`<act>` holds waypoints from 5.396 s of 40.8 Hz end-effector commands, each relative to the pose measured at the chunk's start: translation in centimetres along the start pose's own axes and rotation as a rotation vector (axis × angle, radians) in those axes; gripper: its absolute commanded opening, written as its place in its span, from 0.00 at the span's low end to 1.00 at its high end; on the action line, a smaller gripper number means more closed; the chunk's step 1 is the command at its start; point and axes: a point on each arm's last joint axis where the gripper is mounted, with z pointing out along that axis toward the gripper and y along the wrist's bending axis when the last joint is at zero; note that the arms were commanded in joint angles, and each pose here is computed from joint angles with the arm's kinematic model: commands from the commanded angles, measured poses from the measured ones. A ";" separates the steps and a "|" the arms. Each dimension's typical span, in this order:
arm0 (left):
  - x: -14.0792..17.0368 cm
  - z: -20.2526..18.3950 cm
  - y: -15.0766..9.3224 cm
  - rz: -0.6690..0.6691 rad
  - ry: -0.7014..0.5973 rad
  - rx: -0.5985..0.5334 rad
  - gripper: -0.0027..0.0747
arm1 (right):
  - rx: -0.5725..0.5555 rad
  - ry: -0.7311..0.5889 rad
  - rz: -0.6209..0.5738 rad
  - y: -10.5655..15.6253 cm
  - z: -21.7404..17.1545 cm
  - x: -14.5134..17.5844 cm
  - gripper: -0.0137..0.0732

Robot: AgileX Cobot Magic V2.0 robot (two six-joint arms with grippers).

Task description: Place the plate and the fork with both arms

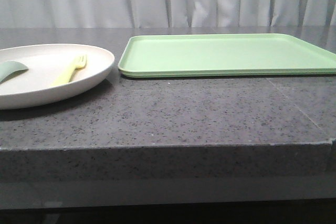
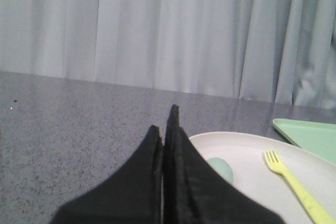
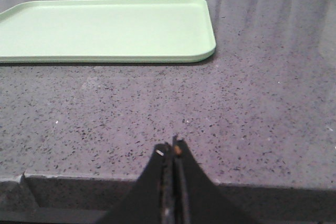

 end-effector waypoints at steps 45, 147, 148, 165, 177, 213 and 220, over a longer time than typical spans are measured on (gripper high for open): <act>-11.0 3.7 -1.2 0.134 -0.006 -0.002 0.01 | -0.015 -0.177 -0.012 1.4 -1.6 -14.2 0.03; -1.9 25.4 -0.7 -0.044 1.237 -0.100 0.79 | -0.002 -0.041 -0.011 1.7 3.7 -18.1 0.85; -1.9 25.4 -0.7 -0.049 1.237 -0.099 0.79 | -0.002 -0.041 -0.011 1.7 3.7 -18.1 0.85; -1.9 25.5 -0.9 -0.081 1.229 -0.093 0.54 | -0.002 -0.041 -0.011 1.7 3.7 -18.1 0.85; -0.9 25.8 -1.0 -0.111 1.260 -0.093 0.38 | -0.002 -0.041 -0.011 1.7 3.7 -18.1 0.85; -4.4 25.1 1.0 -0.268 1.126 -0.081 0.01 | -0.002 -0.041 -0.011 1.7 3.7 -18.1 0.85; -5.5 25.1 1.4 -0.413 1.058 -0.004 0.01 | -0.002 -0.041 -0.011 1.7 3.7 -18.1 0.85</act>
